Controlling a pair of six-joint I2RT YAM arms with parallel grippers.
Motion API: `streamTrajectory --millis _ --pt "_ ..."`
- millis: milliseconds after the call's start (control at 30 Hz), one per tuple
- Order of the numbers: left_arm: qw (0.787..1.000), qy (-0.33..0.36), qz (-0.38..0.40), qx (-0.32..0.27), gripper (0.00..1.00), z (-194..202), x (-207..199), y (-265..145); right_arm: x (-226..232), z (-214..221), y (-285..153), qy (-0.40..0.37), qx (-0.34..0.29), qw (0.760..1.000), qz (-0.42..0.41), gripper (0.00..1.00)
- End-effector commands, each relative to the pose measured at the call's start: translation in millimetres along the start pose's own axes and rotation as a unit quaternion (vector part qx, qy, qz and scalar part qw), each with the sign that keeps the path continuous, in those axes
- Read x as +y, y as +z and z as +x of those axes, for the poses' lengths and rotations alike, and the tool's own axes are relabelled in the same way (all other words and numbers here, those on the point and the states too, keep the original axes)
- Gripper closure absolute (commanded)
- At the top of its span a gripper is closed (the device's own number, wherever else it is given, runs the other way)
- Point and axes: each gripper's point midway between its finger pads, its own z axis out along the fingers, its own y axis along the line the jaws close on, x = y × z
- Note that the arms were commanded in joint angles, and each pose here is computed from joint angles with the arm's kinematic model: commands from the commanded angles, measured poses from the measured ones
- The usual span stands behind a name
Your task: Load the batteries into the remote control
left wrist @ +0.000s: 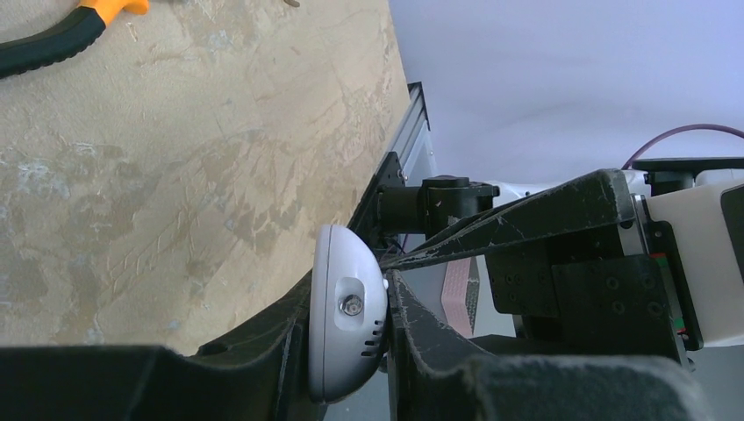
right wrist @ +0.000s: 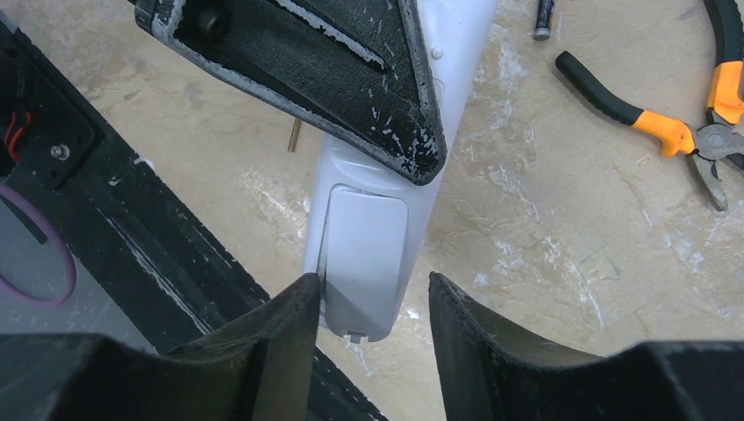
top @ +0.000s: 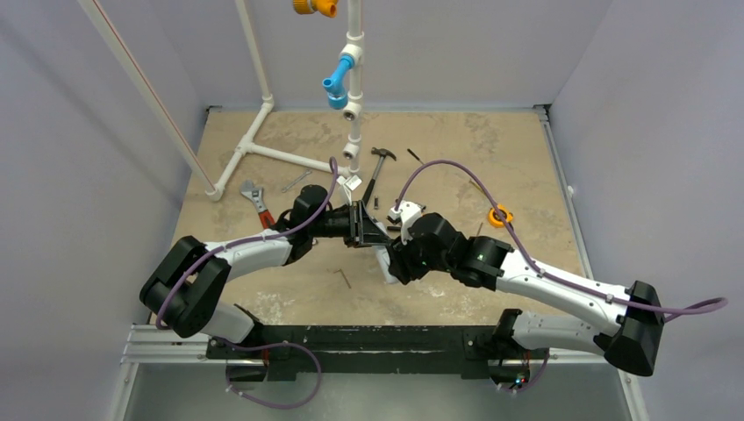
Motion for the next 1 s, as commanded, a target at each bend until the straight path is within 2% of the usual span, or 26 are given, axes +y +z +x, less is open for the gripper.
streamTrajectory --millis 0,133,500,967 --pt "0.999 0.041 0.029 -0.015 1.0 -13.7 -23.2 0.4 4.4 -3.2 2.4 -0.005 -0.009 1.0 -0.008 0.55" --pt "0.999 0.042 0.03 -0.014 1.0 -13.3 -24.5 0.6 2.6 -1.7 3.6 -0.008 -0.005 1.0 -0.004 0.6" --pt "0.999 0.042 0.027 -0.012 1.0 -12.9 -21.9 1.3 4.3 -0.8 0.8 -0.016 -0.002 1.0 -0.01 0.65" --pt "0.998 0.055 -0.02 -0.012 1.0 -15.6 -13.2 -2.4 11.2 -15.5 -9.6 -0.005 -0.045 0.999 -0.029 0.69"
